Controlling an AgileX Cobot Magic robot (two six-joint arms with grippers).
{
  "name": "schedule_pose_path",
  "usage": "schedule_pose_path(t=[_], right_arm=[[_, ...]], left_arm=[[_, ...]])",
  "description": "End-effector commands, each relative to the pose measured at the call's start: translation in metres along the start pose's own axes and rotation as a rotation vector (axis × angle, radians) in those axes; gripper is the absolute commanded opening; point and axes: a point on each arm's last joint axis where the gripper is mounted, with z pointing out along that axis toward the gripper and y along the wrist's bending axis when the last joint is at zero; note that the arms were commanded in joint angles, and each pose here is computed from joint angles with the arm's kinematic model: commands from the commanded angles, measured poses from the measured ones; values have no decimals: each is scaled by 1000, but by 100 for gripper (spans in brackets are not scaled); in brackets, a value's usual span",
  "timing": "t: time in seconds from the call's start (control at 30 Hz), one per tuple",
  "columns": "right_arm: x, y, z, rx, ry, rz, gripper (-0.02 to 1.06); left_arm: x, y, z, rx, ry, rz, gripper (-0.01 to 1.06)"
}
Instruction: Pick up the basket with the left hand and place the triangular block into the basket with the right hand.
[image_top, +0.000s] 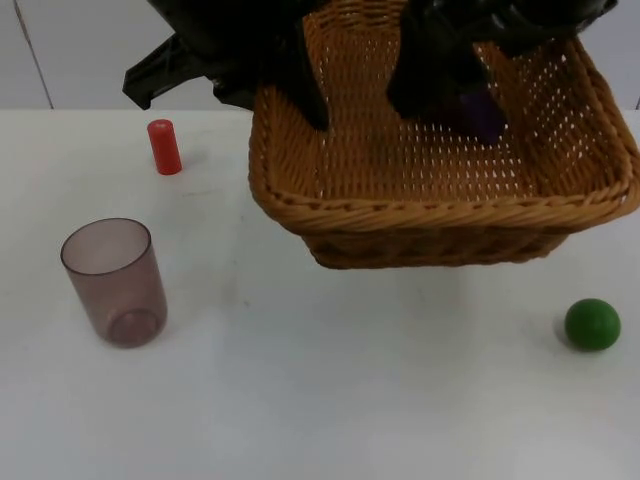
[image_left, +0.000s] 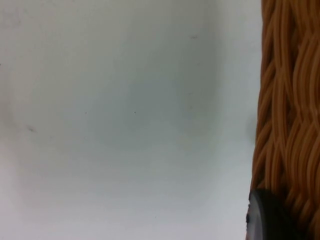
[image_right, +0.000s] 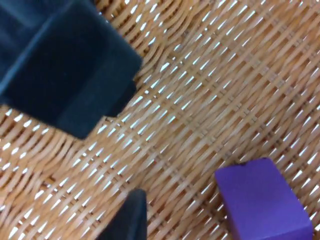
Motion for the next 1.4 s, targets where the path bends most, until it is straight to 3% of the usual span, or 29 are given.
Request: schedule_pose_path(t=[0.0,0.37,0.47,0.5,0.6,0.7,0.83,0.87,1.0,1.1,1.37], right_arm=[[-5,0,-16,12,-65,-21,105],[-17,-4,-109,69,-354,-30,105],[-14,-12,-153,172,-480,0,105],[-14,-12,-153,172,-480,0,105],[-6,-29,-182,283,-535,58,105],[2,-41,-195,319,-548,104,105],[26,-80,-218,367,-552,253,105],[26,-80,-218,367,-552,253,105],[56,-118,-221,413,-504,376,105],[71,-132,-221,436,-476,425,105],[70,-122,-216,412,-441,415,105]], left_arm=[[-1,-8,-9,42,-28,-12,0],[-1,-8,-9,42,-28,-12,0],[-1,-8,-9,41,-24,-12,0],[-1,-8,-9,41,-24,-12,0],[-1,-8,-9,41,-22,-12,0],[-1,-8,-9,41,-22,-12,0],[-1,-8,-9,42,-22,7,0],[-1,-8,-9,42,-22,7,0],[-1,-8,-9,42,-22,13,0],[-2,-8,-9,44,-32,13,0],[-3,-4,3,33,-11,0,0]])
